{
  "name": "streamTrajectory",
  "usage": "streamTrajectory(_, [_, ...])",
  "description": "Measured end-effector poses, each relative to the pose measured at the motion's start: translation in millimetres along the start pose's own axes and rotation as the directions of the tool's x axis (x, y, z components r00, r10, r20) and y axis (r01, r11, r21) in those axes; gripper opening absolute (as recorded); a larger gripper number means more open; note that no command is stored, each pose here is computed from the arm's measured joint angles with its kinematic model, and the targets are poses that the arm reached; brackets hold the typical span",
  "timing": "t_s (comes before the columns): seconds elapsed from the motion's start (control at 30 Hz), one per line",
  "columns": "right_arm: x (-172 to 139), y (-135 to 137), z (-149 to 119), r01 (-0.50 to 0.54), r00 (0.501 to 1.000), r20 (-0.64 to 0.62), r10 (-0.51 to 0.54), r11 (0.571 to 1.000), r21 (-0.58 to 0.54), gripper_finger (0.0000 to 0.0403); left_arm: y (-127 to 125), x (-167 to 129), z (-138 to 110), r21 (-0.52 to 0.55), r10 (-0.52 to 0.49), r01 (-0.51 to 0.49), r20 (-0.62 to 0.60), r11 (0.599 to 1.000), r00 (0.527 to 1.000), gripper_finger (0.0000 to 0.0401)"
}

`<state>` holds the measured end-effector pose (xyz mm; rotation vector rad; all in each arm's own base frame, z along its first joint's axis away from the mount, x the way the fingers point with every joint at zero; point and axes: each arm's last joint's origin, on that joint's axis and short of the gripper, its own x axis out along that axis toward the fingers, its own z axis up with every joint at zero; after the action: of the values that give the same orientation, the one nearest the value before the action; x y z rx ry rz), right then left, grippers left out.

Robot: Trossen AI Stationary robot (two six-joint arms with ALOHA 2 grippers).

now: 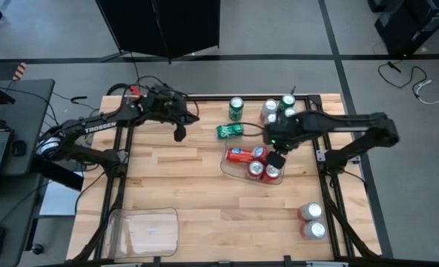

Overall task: Sort soda cans
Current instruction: Adjust the orange soda can

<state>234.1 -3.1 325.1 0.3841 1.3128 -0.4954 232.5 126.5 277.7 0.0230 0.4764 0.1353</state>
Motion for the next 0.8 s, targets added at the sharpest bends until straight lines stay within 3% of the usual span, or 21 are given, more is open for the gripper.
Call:
streamTrajectory(0.2, [27.4, -10.9, -43.2, 0.015, 1.000, -0.027, -0.012, 0.990, 0.139, 0.0000, -24.2, 31.8, 26.4, 0.071, -0.183, 0.182, 0.013, 0.981, 0.983, 0.0001])
streamTrajectory(0.33, [44.2, -18.8, -64.4, 0.047, 0.998, -0.047, -0.036, 0.969, 0.243, 0.0000, -37.7, 68.4, 38.4, 0.101, -0.274, 0.272, 0.008, 0.957, 0.962, 0.0000])
streamTrajectory(0.57, [78.3, -25.2, -83.5, 0.020, 1.000, -0.013, -0.017, 0.939, 0.344, 0.0000, -51.1, 143.5, 54.0, 0.123, -0.327, 0.326, -0.018, 0.937, 0.945, 0.0000])
streamTrajectory(0.8, [101.6, -23.2, -86.5, -0.034, 0.999, 0.039, 0.022, 0.940, 0.341, 0.0000, -62.3, 194.3, 66.6, 0.134, -0.359, 0.361, -0.038, 0.923, 0.933, 0.0000])
